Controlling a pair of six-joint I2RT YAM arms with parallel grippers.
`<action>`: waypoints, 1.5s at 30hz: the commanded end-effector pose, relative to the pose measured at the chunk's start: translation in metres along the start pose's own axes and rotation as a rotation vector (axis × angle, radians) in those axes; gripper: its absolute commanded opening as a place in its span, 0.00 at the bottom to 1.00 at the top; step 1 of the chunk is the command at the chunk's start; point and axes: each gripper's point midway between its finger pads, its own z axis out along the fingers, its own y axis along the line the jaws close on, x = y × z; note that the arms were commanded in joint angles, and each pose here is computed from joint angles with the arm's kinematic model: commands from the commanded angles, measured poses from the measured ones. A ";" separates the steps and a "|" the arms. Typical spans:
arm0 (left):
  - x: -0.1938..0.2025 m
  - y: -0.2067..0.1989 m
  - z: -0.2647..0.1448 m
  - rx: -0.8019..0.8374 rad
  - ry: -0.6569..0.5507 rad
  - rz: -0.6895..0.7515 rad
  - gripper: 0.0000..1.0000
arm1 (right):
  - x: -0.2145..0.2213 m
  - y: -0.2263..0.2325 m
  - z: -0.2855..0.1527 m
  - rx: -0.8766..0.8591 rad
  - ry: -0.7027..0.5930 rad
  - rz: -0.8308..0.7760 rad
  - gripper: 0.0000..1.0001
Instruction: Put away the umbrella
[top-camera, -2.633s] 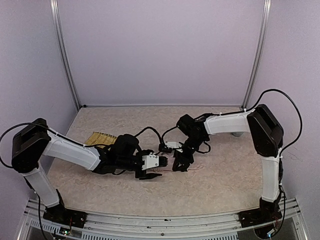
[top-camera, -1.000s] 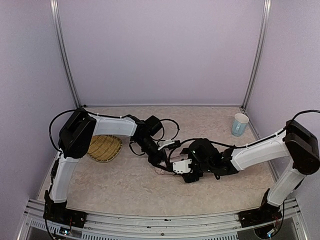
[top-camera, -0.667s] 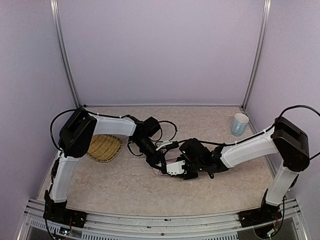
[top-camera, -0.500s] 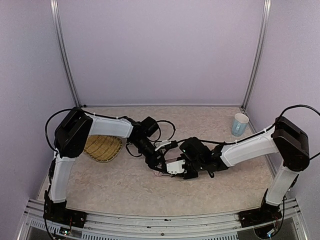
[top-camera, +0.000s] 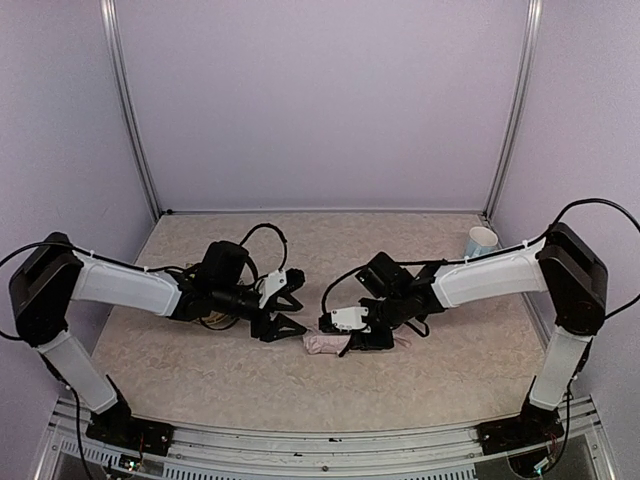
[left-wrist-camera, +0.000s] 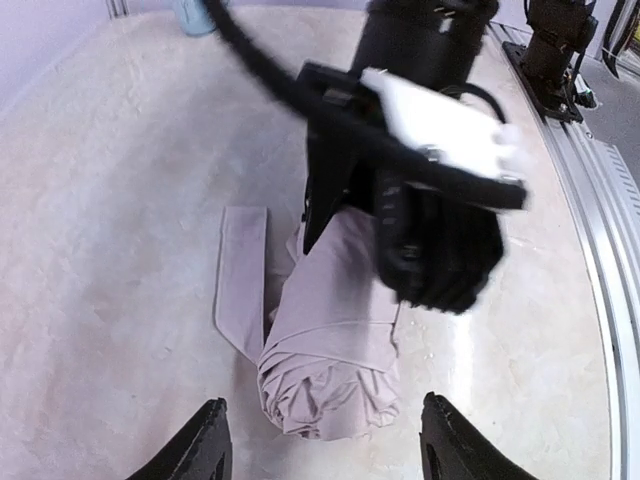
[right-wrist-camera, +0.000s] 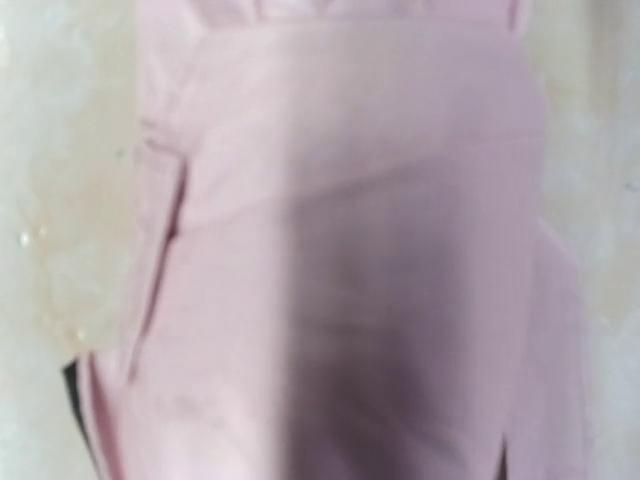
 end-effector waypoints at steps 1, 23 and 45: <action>-0.032 -0.001 -0.018 -0.114 -0.145 0.242 0.60 | 0.046 0.079 0.006 -0.434 0.161 0.228 0.17; 0.064 0.017 0.068 -0.182 0.470 0.458 0.75 | 0.050 0.074 0.025 -0.657 0.171 0.393 0.20; 0.105 -0.006 0.082 0.131 0.556 0.120 0.16 | -0.001 -0.030 -0.040 -0.009 -0.238 0.287 0.94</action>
